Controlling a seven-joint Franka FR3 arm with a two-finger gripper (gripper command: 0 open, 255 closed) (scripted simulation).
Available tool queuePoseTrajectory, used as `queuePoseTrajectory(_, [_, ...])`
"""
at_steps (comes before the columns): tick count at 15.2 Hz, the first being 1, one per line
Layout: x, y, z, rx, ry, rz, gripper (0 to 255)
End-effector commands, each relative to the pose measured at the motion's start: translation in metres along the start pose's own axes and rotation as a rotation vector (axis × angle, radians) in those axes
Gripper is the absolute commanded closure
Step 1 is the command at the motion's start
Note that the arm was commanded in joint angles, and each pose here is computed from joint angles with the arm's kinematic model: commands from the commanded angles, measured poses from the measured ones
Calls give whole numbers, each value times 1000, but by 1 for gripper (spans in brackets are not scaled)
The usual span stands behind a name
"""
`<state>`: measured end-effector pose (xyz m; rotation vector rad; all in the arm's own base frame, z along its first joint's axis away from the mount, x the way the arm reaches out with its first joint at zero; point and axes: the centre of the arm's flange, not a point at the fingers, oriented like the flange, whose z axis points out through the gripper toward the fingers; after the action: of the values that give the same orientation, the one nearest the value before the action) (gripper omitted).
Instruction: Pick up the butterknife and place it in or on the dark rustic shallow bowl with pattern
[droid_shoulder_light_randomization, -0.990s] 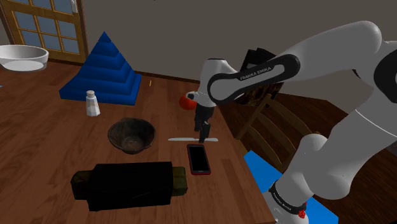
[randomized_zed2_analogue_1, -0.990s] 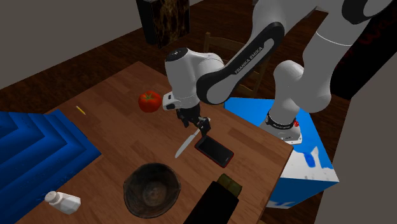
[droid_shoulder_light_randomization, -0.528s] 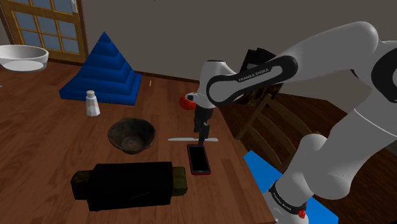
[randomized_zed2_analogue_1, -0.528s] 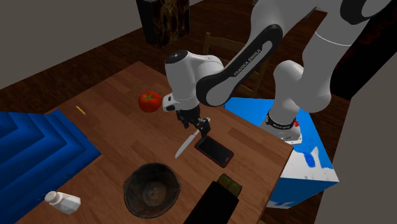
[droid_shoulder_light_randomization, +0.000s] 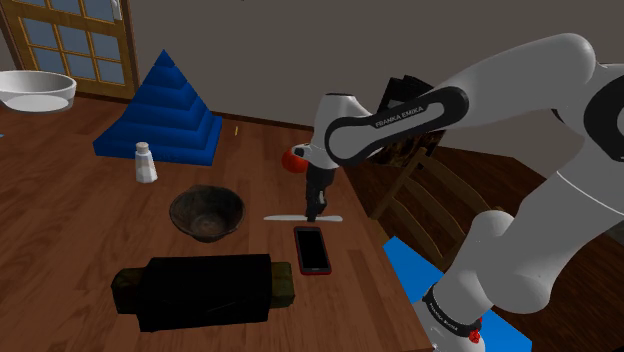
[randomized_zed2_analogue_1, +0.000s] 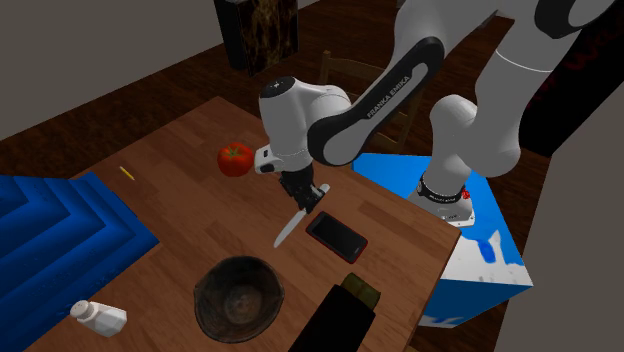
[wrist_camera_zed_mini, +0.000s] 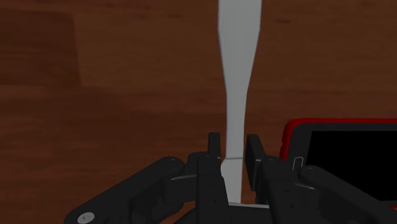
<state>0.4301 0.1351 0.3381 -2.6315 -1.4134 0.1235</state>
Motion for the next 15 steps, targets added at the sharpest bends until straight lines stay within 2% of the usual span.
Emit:
queuePoseTrajectory(1, [0, -1, 4, 6, -7, -2, 255])
queuePoseTrajectory(3, [0, -2, 3, 6, -7, -2, 255])
queuePoseTrajectory(15, [0, -13, -59, 6, -7, -2, 255])
